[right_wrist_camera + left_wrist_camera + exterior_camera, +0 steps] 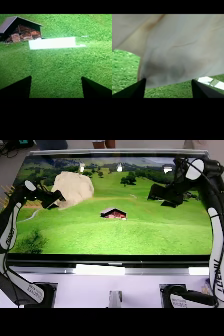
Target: Fold the shirts.
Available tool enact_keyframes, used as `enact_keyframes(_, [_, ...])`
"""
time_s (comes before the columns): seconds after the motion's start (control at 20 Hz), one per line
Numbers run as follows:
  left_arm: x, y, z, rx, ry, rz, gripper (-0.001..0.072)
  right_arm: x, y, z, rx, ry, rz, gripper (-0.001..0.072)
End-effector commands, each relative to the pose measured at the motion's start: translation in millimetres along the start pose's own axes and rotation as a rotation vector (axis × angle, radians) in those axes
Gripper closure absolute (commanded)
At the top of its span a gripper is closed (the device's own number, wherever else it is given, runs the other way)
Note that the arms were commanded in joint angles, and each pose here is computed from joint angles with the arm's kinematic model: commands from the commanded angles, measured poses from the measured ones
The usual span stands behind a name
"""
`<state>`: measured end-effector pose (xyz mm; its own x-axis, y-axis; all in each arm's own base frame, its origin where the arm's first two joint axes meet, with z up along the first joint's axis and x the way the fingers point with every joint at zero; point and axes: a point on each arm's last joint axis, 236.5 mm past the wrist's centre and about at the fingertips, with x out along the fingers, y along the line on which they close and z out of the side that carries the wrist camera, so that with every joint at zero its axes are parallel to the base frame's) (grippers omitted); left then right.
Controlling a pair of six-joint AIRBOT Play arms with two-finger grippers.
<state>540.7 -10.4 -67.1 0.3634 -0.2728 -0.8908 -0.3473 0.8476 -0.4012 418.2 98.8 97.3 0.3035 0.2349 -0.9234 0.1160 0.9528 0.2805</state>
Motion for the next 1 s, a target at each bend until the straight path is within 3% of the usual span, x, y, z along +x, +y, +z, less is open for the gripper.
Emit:
enact_keyframes(0.0, [5.7, 4.4, 1.8, 0.058, 0.000, -0.001, 0.0018, 0.1, 2.7, -1.0, -0.003, 0.004, 0.010, 0.0052])
enact_keyframes(0.3, [23.0, 10.0, -3.1, 0.059, 0.019, 0.009, 0.0061, 0.0, 3.0, -0.9, -0.003, 0.004, 0.011, 0.0052])
enact_keyframes(0.5, [33.0, 4.7, -5.5, 0.062, 0.019, 0.001, 0.0538, 0.1, 3.2, -1.2, -0.002, 0.005, 0.012, 0.0052])
enact_keyframes(0.55, [32.5, 2.1, -4.6, 0.056, 0.015, -0.009, 0.0630, 0.1, 3.6, -1.3, -0.001, 0.006, 0.014, 0.0052])
enact_keyframes(0.6, [31.5, -1.1, -4.6, 0.047, 0.015, -0.023, 0.0677, 0.0, 4.2, -1.4, -0.001, 0.006, 0.017, 0.0052])
enact_keyframes(0.8, [-9.0, -39.9, 10.8, 0.106, -0.071, -0.111, 0.0679, 0.0, 4.7, 0.9, -0.034, -0.004, 0.019, 0.0051])
enact_keyframes(0.95, [-99.8, -113.8, 24.1, 0.338, -0.269, -0.212, 0.0679, -0.8, 6.6, 16.8, -0.106, -0.073, 0.023, 0.0050])
